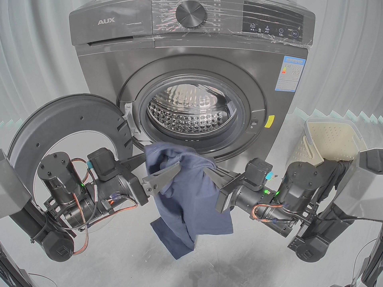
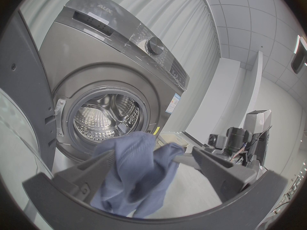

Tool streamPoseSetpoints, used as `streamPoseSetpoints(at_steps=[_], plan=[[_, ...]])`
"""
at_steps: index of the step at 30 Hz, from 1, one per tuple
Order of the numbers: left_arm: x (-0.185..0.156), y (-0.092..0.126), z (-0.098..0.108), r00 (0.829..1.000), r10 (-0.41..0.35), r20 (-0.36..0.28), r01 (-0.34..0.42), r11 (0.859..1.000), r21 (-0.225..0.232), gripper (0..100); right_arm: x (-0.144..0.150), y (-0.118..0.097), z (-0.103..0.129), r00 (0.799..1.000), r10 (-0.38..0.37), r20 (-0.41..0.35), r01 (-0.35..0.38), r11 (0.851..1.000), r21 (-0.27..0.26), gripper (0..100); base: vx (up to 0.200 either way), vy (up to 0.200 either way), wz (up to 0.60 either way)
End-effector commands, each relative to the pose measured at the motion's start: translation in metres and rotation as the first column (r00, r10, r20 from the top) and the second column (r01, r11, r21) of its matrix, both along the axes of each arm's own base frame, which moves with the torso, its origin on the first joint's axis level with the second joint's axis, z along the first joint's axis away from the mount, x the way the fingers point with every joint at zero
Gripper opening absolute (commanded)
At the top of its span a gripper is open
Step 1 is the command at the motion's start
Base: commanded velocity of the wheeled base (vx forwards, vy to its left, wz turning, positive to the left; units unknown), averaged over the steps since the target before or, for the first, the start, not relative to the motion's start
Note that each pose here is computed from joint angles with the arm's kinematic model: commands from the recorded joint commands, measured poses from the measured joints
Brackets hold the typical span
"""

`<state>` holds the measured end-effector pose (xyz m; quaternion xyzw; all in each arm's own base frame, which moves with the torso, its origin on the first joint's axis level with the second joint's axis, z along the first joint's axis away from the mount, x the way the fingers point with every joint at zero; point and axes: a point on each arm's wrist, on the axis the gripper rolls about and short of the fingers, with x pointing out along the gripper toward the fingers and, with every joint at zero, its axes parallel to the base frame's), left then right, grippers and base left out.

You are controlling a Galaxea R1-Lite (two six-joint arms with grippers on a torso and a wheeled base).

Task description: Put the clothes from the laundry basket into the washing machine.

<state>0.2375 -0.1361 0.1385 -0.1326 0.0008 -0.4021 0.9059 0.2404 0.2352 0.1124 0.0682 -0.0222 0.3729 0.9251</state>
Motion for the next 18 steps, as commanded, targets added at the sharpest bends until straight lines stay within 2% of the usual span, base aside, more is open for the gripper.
streamPoseSetpoints(at_steps=[1,18], plan=[[0.007,0.003,-0.012,0.999,0.026,-0.045,-0.025,1.0,0.015,100,-0.013,-0.013,0.023,0.999,-0.004,0.039,0.003,0.999,0.039,0,0.0,0.0,0.0],[0.015,0.0,-0.047,0.989,0.04,-0.144,-0.027,0.995,0.093,100,-0.019,-0.023,0.042,0.997,-0.009,0.08,0.003,0.997,0.071,0,0.0,0.0,0.0]])
